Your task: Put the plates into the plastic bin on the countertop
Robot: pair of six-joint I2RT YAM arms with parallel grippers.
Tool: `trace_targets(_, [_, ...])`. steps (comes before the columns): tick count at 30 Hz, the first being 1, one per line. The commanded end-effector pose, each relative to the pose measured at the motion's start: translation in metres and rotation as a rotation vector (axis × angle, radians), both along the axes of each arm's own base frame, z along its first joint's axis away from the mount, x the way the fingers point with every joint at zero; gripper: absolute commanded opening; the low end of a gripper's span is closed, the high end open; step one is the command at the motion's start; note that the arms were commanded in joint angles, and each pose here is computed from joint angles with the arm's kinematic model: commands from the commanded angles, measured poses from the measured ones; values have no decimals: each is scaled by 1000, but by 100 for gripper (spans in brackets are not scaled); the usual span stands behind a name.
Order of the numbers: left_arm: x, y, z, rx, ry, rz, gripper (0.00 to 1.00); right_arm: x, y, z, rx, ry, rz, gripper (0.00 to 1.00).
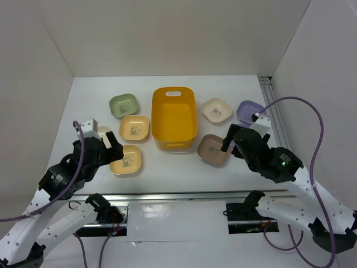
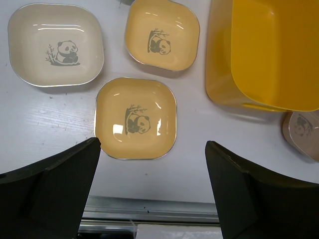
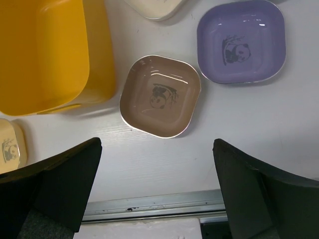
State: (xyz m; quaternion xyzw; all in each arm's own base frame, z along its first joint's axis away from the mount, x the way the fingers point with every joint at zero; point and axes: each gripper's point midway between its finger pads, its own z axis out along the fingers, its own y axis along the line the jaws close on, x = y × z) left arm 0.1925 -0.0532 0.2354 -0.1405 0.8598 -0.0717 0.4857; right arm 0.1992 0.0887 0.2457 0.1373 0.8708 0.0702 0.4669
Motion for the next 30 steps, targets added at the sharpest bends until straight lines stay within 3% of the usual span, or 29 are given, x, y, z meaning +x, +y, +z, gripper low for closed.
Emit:
trace_targets(1, [4, -1, 18, -28, -69, -9, 100, -2, -10, 4, 14, -7, -78, 100])
trace_targets(12, [3, -4, 17, -29, -63, -29, 100, 10, 14, -61, 132, 74, -192, 100])
trace_targets(16, [3, -4, 17, -29, -63, -29, 100, 16, 15, -103, 67, 115, -242, 100])
trace_targets(23, [5, -9, 20, -41, -73, -51, 100, 27, 16, -147, -18, 161, -271, 92])
trace_targets(30, [5, -9, 16, -36, -65, -51, 100, 36, 5, -180, 10, 180, -281, 83])
